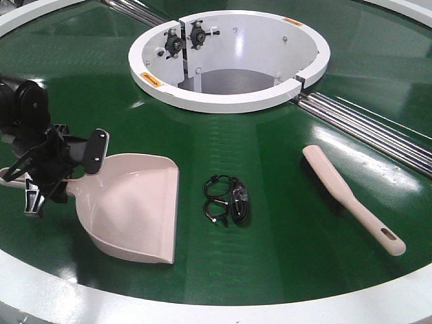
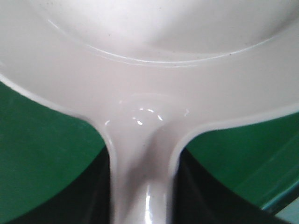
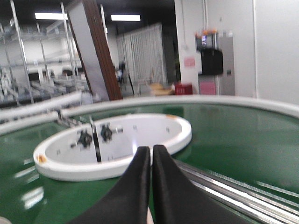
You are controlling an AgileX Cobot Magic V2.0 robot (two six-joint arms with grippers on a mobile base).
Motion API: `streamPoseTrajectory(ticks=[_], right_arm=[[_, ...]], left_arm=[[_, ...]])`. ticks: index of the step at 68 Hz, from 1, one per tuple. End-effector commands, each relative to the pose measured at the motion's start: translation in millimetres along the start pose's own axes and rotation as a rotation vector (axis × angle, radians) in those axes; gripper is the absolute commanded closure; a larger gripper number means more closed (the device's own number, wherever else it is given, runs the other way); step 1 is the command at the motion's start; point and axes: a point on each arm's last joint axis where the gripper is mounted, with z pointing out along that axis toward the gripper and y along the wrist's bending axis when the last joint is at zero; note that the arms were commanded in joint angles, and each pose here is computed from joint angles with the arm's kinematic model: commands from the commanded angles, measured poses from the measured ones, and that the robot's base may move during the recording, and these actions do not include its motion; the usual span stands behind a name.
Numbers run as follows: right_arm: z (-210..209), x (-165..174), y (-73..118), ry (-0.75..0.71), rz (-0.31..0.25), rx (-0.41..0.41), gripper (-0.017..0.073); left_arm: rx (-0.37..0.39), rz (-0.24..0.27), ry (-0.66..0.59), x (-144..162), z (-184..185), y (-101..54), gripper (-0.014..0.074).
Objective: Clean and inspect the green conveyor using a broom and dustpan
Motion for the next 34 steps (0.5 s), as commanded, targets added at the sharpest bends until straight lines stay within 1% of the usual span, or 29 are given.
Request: streamPoseTrajectory(ticks=[1, 5, 11, 19, 23, 30, 34], right_arm=[[24.0, -23.4, 2.0, 0.077, -0.015, 0.007, 0.0568], [39.2, -25.6, 2.4, 0.172, -0.005, 0.012, 0.0568], [55.3, -28.6, 3.3, 0.264, 0.022, 0.016, 0.0568], [69.8, -24.5, 2.8, 0.313, 0.016, 0.021, 0.0568], [75.0, -20.2, 2.4, 0.340, 0.023, 0.025, 0.0568], [82.4, -19.1, 1.1, 0.355, -0.045, 0.027, 0.0564], [85.3, -20.8, 0.9, 0.362, -0.065, 0.028, 0.0552]], left_arm=[[-0.093, -0.022, -0.028, -2.0, -24.4, 4.9, 0.0518], [-0.093, -0.022, -0.028, -2.0, -24.4, 4.9, 0.0518], [-0.093, -0.022, -0.028, -2.0, -24.4, 4.9, 0.0518], [-0.093, -0.022, -0.028, -2.0, -24.4, 4.9, 0.0518], [-0.093, -0.022, -0.028, -2.0, -24.4, 4.9, 0.0518], [-0.093, -0.022, -0.028, -2.0, -24.4, 4.9, 0.0518], [-0.093, -0.022, -0.028, -2.0, -24.4, 4.9, 0.0518]])
